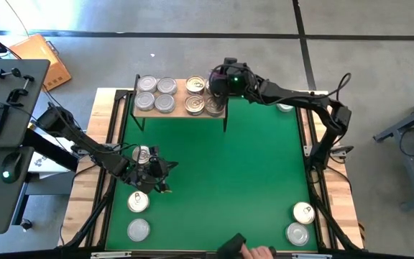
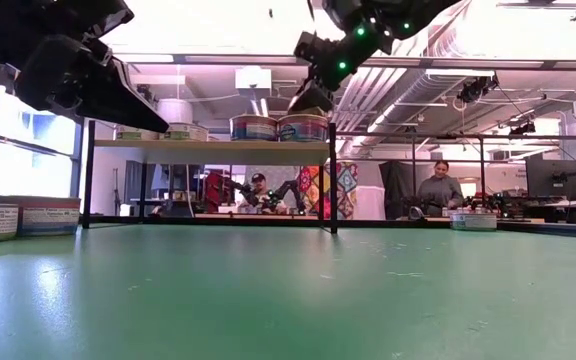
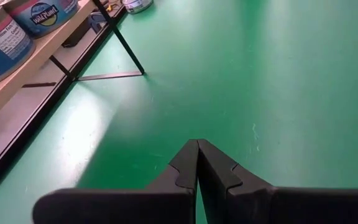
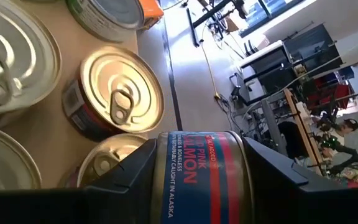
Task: Stack canned seafood by type on shelf
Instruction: Stack the blue-pink tuna can on top of the other blue-pink tuna can on the shelf
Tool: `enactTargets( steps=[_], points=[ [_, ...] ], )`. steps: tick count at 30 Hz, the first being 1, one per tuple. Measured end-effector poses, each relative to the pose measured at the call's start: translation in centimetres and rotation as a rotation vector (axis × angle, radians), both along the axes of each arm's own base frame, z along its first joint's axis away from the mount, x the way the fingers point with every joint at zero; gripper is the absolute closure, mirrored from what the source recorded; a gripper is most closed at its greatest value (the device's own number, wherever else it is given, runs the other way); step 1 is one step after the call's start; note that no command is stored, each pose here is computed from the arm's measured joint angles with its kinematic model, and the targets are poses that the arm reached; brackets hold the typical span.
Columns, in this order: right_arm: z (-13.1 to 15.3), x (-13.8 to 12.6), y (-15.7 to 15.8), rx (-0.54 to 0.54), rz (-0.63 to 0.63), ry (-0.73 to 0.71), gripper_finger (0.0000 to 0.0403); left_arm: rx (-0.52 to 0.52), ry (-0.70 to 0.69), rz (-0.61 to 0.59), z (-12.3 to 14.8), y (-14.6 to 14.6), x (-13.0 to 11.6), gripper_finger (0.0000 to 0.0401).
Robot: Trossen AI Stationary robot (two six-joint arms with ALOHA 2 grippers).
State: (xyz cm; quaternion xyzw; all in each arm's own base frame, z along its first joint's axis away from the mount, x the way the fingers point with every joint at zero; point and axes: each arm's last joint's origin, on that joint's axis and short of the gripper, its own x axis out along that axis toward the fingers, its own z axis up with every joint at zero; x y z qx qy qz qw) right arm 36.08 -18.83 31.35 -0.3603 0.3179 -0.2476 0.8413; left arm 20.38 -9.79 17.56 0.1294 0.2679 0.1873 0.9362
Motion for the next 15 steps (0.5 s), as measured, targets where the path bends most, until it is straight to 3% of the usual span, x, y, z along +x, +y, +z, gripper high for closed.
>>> enactTargets(
  steps=[7,15],
  points=[
    [-0.40,0.27,-0.32,0.021,-0.019,-0.029,0.0188,-0.001,-0.002,0.000,0.02,-0.01,0.01,0.0401],
    [-0.36,0.27,-0.31,0.057,-0.035,-0.066,0.0177,-0.002,-0.003,0.000,0.03,-0.01,0.02,0.0401]
  ],
)
